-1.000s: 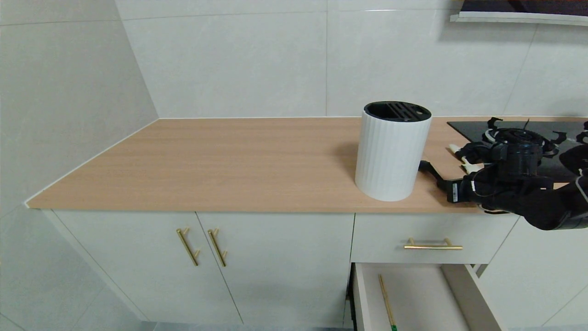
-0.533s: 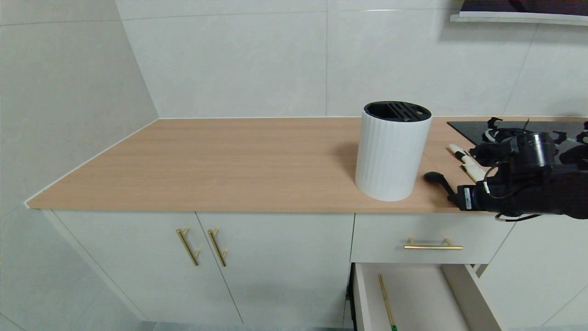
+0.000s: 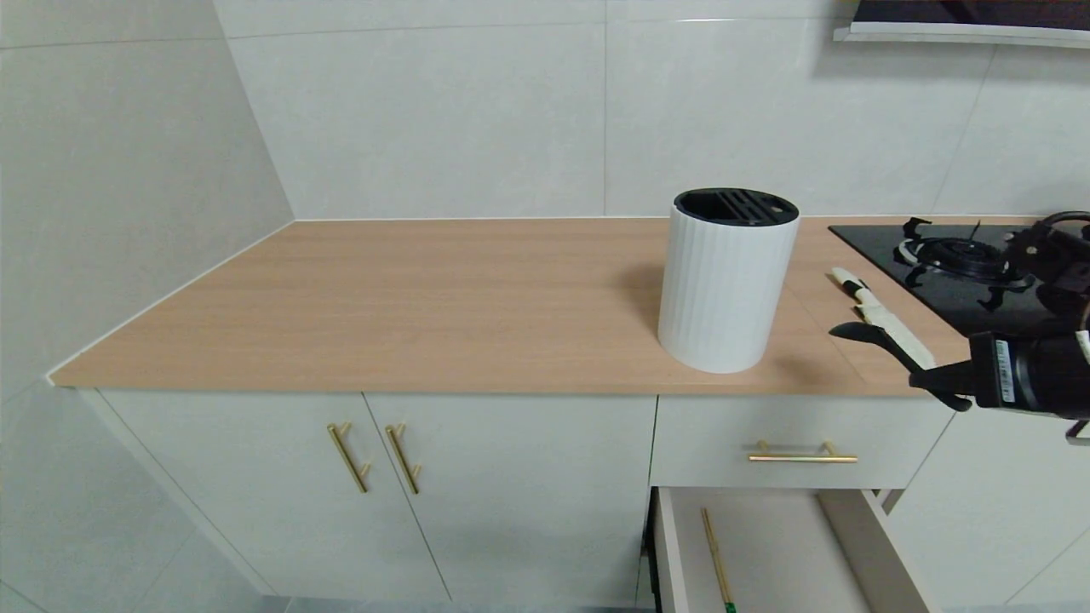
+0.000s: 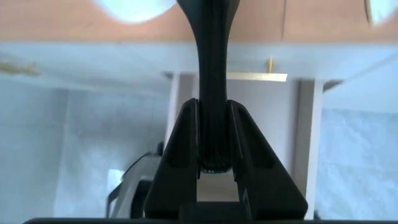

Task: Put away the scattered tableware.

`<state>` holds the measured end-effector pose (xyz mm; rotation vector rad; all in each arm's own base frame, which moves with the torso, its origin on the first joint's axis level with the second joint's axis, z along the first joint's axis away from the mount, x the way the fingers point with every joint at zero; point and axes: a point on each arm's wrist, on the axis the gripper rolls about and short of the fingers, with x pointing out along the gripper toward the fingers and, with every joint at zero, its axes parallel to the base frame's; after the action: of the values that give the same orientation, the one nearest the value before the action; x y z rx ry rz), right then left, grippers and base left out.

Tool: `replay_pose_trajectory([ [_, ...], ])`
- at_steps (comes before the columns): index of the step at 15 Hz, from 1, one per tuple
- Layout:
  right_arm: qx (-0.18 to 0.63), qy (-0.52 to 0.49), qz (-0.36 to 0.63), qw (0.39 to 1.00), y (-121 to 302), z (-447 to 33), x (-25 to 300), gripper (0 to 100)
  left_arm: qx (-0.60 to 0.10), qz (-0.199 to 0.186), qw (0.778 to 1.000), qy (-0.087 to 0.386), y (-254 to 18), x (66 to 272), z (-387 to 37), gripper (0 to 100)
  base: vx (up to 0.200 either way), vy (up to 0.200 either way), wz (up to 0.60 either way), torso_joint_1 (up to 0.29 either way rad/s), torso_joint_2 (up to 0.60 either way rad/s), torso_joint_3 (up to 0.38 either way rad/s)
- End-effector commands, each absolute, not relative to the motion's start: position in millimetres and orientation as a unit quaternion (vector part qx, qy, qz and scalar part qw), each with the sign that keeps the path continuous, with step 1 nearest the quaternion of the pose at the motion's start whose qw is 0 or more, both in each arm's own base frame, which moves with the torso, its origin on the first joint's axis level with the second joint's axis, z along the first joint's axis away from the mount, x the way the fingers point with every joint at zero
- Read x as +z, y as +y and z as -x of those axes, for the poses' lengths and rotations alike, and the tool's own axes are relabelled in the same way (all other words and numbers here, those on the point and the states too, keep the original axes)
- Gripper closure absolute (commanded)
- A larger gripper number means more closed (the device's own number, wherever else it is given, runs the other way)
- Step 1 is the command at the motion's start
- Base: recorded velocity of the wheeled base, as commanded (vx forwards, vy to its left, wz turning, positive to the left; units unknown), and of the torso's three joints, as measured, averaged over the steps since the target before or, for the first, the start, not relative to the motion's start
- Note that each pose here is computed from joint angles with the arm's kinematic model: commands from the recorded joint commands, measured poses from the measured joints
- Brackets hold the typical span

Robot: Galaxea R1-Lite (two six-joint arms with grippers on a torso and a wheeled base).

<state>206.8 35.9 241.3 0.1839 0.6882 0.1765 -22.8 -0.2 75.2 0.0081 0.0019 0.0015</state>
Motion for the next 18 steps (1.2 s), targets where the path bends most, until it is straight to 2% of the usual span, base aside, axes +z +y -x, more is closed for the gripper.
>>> replay_pose_trajectory([
  [1,0.099,0.325,-0.09,0.936,33.0,-172.0,240.0,100,0.001,-0.004,1.0,0.002,-0.2,75.2,22.8,0,0.0,0.0,0.0,0.0,0.0,0.0],
  [3,0.114,0.35,-0.076,0.927,39.4,-165.5,221.6,100,0.001,-0.004,1.0,0.002,-0.2,75.2,22.8,0,0.0,0.0,0.0,0.0,0.0,0.0],
  [14,0.112,0.414,-0.058,0.902,44.2,-183.7,188.1,100,0.001,-0.004,1.0,0.002,-0.2,75.2,22.8,0,0.0,0.0,0.0,0.0,0.0,0.0],
  [18,0.112,0.416,-0.057,0.901,44.4,-184.4,183.9,100,0.001,-0.004,1.0,0.001,-0.2,75.3,22.8,0,0.0,0.0,0.0,-0.134,0.32,0.183],
])
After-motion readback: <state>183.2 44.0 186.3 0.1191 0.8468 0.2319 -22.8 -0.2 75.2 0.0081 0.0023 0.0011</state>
